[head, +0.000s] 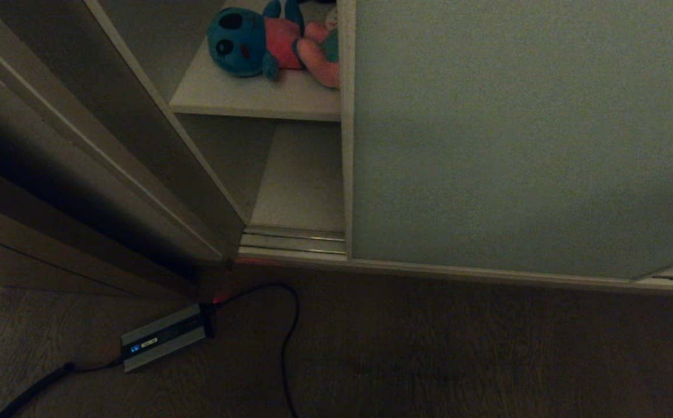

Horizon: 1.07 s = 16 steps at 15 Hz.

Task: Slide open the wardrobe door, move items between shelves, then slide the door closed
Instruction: Close the door

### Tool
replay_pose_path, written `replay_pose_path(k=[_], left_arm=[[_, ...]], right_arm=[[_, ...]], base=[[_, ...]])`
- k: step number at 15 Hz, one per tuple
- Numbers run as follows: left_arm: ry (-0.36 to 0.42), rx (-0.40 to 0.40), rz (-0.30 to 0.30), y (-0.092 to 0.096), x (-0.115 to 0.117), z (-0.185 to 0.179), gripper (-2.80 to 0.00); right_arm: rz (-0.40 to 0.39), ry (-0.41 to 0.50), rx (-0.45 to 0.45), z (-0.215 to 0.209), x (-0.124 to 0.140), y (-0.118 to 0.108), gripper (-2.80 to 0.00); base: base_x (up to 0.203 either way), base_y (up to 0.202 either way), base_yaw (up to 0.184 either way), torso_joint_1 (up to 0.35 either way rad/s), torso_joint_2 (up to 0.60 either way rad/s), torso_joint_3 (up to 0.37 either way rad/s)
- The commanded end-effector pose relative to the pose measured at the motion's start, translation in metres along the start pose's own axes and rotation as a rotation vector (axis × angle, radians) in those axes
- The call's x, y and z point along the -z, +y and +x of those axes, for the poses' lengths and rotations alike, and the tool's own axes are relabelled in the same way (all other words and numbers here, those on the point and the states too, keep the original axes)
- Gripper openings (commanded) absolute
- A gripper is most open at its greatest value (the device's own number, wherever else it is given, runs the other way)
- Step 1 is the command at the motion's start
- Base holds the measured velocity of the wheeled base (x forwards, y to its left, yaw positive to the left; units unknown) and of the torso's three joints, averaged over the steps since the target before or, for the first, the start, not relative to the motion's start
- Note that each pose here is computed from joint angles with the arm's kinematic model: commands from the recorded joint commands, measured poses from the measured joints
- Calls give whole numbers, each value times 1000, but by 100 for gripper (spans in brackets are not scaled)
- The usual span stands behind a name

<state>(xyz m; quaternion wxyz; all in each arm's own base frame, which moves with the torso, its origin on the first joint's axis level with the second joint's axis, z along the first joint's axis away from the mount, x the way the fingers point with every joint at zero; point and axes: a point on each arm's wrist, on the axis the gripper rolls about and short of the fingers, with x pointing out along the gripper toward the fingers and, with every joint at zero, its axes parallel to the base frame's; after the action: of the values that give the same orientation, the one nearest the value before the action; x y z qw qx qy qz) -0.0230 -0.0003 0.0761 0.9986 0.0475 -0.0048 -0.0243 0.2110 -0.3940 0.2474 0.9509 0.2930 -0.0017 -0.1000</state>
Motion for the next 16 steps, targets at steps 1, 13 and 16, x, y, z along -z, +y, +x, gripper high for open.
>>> replay_pose_path(k=[1,13,16], left_arm=[[0,0,0,0,0,0,-280],[0,0,0,0,0,0,-280],[-1,0,0,0,0,0,-280]], right_arm=[[-18,1,-29,-8,-3,29,-280],[-41,46,-125,-35,32,110,-280],[-69,36,-151,-35,34,117,-280]], base=[[0,0,0,0,0,0],[0,0,0,0,0,0],[0,0,0,0,0,0]])
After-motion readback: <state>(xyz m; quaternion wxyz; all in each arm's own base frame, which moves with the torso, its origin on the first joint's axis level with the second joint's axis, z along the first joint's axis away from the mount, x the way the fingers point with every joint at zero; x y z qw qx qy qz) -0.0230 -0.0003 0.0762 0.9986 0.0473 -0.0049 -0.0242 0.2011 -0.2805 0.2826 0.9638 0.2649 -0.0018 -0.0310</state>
